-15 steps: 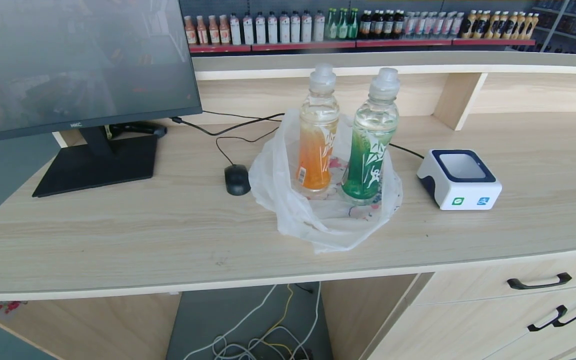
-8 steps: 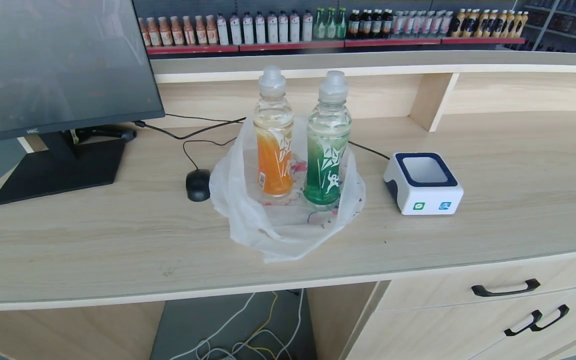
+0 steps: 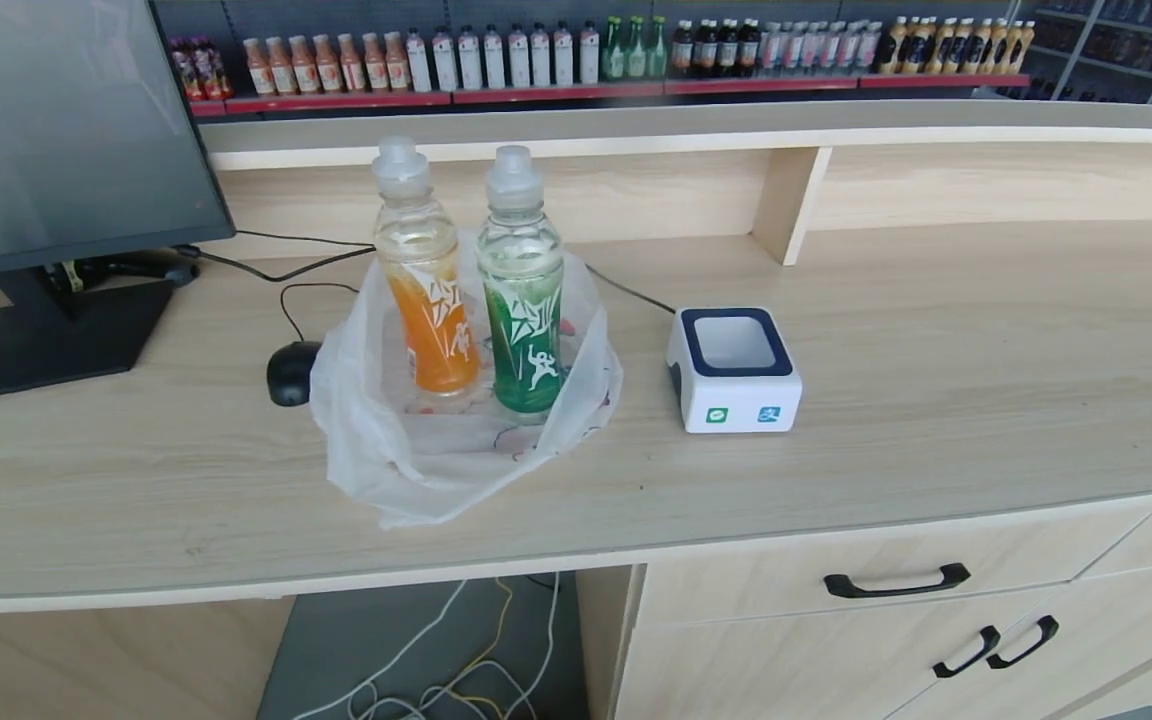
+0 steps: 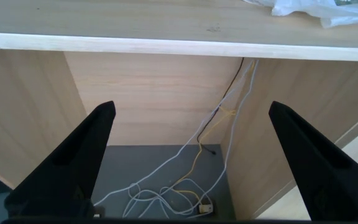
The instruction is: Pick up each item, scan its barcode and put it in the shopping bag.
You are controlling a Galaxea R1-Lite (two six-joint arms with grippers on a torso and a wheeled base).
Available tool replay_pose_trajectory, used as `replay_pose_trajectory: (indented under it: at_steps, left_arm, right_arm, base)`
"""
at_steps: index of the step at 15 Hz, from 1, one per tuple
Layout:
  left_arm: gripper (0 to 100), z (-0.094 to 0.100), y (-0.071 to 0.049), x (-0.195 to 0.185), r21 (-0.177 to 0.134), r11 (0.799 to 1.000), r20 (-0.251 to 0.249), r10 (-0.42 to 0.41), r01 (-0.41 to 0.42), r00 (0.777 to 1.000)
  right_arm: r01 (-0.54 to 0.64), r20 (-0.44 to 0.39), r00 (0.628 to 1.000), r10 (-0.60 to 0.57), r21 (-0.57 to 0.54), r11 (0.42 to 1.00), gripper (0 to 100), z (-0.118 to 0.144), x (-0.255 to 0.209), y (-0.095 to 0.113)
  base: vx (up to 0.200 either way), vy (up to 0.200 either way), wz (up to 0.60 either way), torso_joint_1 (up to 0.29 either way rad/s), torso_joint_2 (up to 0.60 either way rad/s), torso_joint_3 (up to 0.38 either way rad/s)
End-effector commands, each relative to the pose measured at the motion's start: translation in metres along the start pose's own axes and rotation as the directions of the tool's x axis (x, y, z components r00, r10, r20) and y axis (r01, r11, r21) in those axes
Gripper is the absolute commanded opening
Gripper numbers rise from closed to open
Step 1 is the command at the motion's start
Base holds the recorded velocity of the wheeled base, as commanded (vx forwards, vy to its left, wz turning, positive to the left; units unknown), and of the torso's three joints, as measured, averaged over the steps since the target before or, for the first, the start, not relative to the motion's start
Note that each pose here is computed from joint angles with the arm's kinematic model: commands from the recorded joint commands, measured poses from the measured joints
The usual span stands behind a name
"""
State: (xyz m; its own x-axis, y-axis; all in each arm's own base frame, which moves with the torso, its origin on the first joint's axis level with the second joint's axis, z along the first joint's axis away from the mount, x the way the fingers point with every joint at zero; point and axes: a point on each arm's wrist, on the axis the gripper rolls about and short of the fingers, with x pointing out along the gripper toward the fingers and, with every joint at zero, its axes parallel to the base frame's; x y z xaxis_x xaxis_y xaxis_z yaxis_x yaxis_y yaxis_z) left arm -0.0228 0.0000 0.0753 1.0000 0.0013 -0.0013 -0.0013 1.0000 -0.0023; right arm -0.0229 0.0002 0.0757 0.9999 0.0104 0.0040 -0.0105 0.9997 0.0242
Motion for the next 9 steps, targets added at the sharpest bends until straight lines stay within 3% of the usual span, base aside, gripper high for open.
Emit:
replay_pose_trajectory:
  at_steps: [1, 8, 9]
  left_arm:
    - [100, 0.0, 0.0, 0.0, -0.001, 1.0, 0.0, 0.0, 0.0, 1.0]
    - [100, 0.0, 0.0, 0.0, -0.001, 1.0, 0.0, 0.0, 0.0, 1.0]
    - [100, 0.0, 0.0, 0.0, -0.001, 1.0, 0.0, 0.0, 0.0, 1.0]
  right_arm:
    - [0.0, -0.001, 1.0, 0.0, 0.0, 1.0, 100, 0.0001, 0.0001, 0.0]
    - [0.0, -0.001, 1.0, 0.0, -0.001, 1.0, 100, 0.0001, 0.0001, 0.0]
    - [0.0, -0.001, 1.0, 0.0, -0.001, 1.0, 100, 0.0001, 0.0001, 0.0]
  base:
    - [0.0, -0.2, 0.0, -0.002, 0.01, 0.007]
    - [0.0, -0.2, 0.0, 0.003, 0.0, 0.002]
    - [0.0, 0.0, 0.0, 0.0, 0.0, 0.0]
